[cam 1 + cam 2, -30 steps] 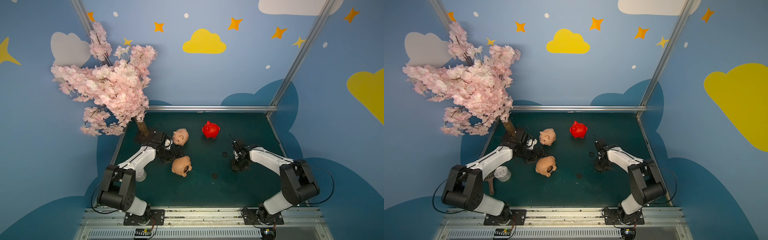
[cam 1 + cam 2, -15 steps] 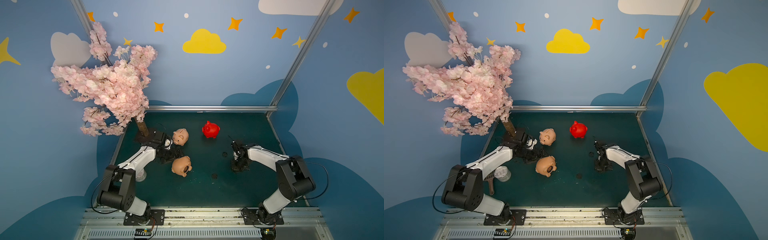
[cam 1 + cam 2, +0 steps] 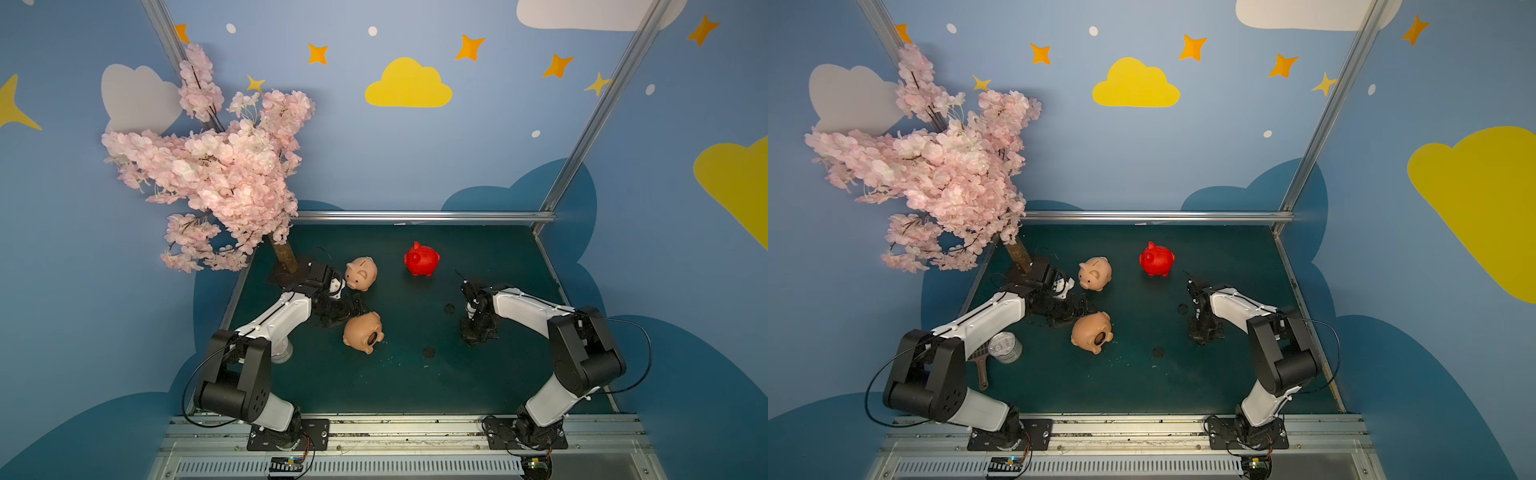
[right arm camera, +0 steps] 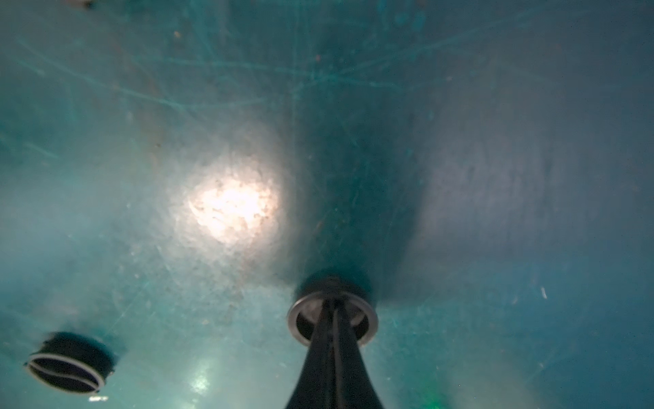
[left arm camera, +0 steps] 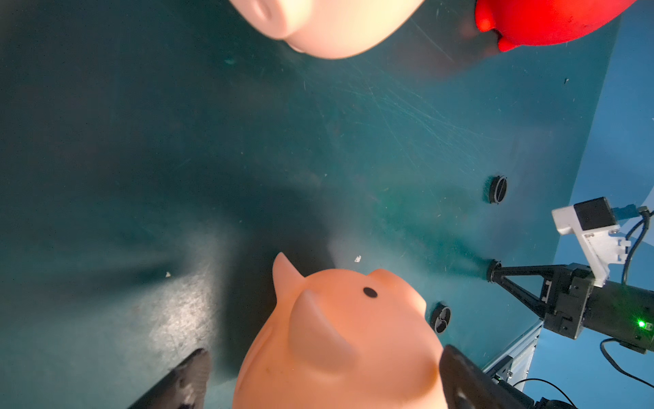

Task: Close piggy banks
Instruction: Pick up the knob at the center of the board.

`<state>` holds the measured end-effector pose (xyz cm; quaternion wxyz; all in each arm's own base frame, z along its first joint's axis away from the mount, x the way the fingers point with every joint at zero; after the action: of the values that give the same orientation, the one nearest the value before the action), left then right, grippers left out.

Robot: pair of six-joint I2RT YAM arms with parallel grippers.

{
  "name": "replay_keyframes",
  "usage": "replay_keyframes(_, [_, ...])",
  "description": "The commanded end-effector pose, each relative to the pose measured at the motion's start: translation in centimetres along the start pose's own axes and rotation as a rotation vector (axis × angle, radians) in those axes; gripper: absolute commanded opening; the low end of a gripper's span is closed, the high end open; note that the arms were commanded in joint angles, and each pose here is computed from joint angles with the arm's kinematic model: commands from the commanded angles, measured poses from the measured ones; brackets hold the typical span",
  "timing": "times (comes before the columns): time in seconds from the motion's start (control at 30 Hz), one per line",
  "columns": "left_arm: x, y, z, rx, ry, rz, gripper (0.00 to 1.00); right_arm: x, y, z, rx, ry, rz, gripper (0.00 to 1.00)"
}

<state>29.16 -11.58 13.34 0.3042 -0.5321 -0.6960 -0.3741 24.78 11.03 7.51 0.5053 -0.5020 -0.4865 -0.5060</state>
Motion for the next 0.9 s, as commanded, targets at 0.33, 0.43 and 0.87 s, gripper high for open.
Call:
replay_keyframes(0.33, [1.6, 0.2, -1.1, -0.024, -0.018, -0.014, 0.99, 0.2, 0.4, 0.3, 0.003, 0.007, 0.019, 0.0])
replay_keyframes(0.43, [2.1, 0.3, -1.3, -0.03, -0.019, -0.02, 0.99, 1.7, 0.8, 0.8, 0.011, 0.036, -0.006, 0.0])
replay_keyframes(0.87, [3.6, 0.6, -2.3, -0.043, -0.033, -0.033, 0.99, 7.1, 0.6, 2.5, 0.058, 0.197, -0.121, 0.0])
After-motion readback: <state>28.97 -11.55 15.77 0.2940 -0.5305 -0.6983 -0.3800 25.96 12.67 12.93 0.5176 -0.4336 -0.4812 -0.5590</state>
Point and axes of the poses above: each gripper's point midway between its finger pads, its own x axis back along the fingers, its own z axis along the line the jaws close on, y = z × x, the point moved 6 cm from there along x, back along the fingers, and after that the axes turned 2 degrees about -x, right-handed, at the moved point
